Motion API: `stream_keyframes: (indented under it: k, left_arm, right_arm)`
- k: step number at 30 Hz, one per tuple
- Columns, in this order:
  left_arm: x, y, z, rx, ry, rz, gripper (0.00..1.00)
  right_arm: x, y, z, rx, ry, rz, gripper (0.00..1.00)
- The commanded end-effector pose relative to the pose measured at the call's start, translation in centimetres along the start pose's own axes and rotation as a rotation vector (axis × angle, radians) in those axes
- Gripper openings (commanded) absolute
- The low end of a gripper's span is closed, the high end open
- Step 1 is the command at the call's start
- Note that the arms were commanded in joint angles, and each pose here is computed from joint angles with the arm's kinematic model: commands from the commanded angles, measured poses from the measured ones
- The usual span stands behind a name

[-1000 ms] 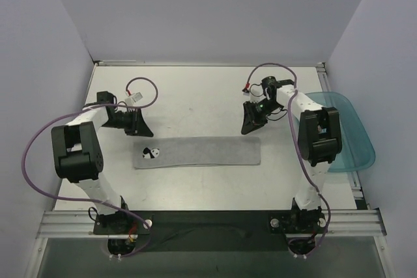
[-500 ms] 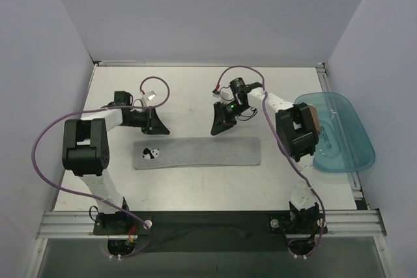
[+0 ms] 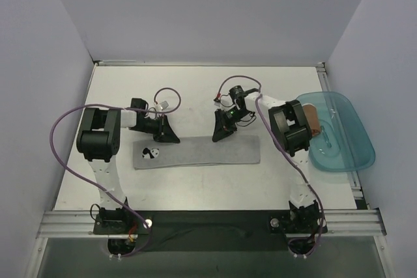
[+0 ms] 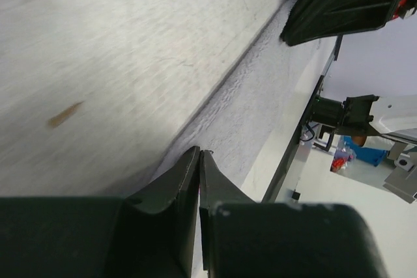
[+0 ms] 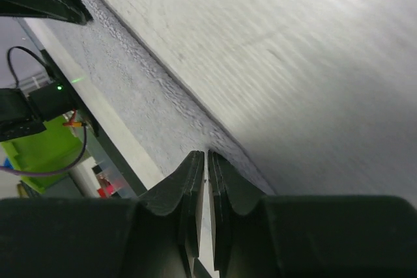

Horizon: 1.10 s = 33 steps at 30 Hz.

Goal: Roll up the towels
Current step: Fold the towel

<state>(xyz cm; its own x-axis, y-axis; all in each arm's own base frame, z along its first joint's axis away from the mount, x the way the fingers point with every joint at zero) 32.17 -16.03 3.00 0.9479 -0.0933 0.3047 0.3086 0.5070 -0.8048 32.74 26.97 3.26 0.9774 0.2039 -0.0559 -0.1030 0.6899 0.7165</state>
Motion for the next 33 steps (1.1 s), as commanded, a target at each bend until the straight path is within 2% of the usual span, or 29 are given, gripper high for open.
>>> stream_keyframes:
  k: [1,5,7,22,28,33]
  left_arm:
    - [0.2,3.4,2.3,0.111,-0.023,-0.027,0.14]
    - [-1.1,4.8,4.3,0.124,-0.03,0.017,0.14]
    - [-1.2,5.2,4.8,0.13,-0.03,-0.011,0.14]
    - [-1.2,6.4,6.8,0.173,-0.044,0.008,0.14]
    - [-1.0,6.5,7.5,0.178,-0.057,0.005,0.14]
    - [-0.3,5.7,8.0,0.17,-0.079,-0.016,0.15]
  right_arm:
    - [-0.3,-2.5,2.1,-0.015,-0.018,-0.041,0.1]
    - [-1.0,-3.8,3.6,-0.003,-0.028,-0.057,0.11]
    - [-1.5,-4.4,4.3,-0.007,-0.032,-0.063,0.11]
    - [-2.9,-11.0,11.9,-0.11,-0.093,-0.126,0.11]
    - [-3.1,-12.0,12.9,-0.15,-0.103,-0.145,0.09]
    - [-1.3,-11.7,13.1,-0.223,-0.132,-0.144,0.08]
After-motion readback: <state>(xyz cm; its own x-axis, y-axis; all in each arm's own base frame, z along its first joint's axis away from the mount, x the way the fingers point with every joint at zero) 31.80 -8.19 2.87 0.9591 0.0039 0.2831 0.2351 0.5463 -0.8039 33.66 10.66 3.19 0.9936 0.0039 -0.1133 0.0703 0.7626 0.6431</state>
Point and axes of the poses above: each gripper's point midway between its finger pads, its own z axis back along the fingers, its own y axis along the line the jaws close on, x = y × z, the point moved 3 cm from there along z, back along the fingers, and after that the axes turned 11 degrees about -z, right-handed, at the moved point
